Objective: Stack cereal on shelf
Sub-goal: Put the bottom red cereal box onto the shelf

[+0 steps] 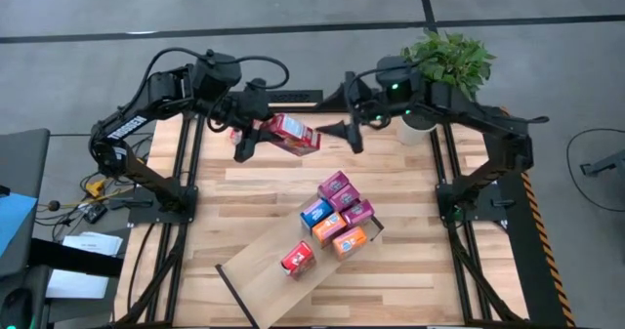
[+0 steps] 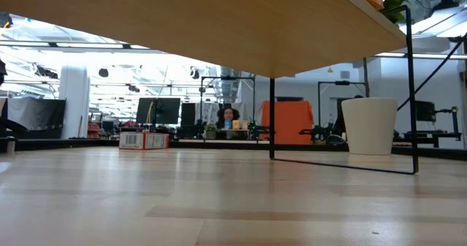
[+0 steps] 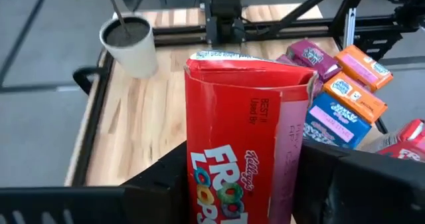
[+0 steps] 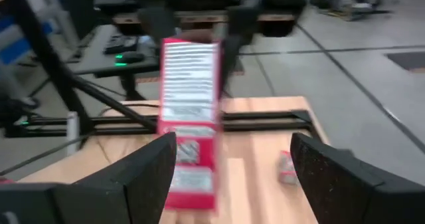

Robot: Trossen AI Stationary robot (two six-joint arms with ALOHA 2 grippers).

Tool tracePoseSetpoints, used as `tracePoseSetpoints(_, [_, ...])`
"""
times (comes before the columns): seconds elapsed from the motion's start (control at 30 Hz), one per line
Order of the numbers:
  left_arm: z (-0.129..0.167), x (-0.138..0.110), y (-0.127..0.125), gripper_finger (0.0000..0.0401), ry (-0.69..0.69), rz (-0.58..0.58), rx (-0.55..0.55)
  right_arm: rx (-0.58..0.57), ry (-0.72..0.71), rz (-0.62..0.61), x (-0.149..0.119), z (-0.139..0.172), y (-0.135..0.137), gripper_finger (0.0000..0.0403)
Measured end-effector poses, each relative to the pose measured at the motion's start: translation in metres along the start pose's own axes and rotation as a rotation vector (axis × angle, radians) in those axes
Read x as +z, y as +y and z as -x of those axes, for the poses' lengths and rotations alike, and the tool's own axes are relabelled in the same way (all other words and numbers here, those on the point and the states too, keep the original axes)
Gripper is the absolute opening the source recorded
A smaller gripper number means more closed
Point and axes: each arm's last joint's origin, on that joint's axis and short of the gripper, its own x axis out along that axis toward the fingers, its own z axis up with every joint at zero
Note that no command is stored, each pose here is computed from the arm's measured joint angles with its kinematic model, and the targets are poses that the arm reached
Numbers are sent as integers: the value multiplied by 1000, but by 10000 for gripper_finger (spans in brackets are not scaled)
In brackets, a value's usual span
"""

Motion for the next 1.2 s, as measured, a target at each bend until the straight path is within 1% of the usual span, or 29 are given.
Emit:
tracePoseSetpoints(0.13, [0,-6,-1,162,60,71,3,-54,24,-16,2,26,-3,321])
tracePoseSetpoints(0.23, [1,-16,-7,162,177,159,17,-86,63,-32,1,44,-1,318])
tracePoseSetpoints(0.37, [2,-28,-24,162,341,278,6,-121,119,-41,-2,62,6,318])
tracePoseSetpoints(0.43, [3,-31,-37,162,393,331,5,-134,135,-52,-3,67,9,318])
tracePoseSetpoints(0.57, [3,-29,-66,161,410,449,17,-133,185,-71,-8,71,11,318])
tracePoseSetpoints(0.67, [3,-29,-85,161,405,547,65,-134,230,-79,-12,72,11,318])
tracePoseSetpoints(0.73, [1,-29,-96,161,402,575,97,-135,258,-78,-15,70,10,318])
tracePoseSetpoints(0.83, [-7,-30,-113,161,413,606,133,-130,293,-63,-19,67,10,318])
tracePoseSetpoints(0.93, [-21,-31,-130,161,447,648,147,-124,298,-34,-19,69,10,318])
tracePoseSetpoints(1.2, [-78,-43,-170,161,618,724,171,-123,365,4,-25,73,7,317])
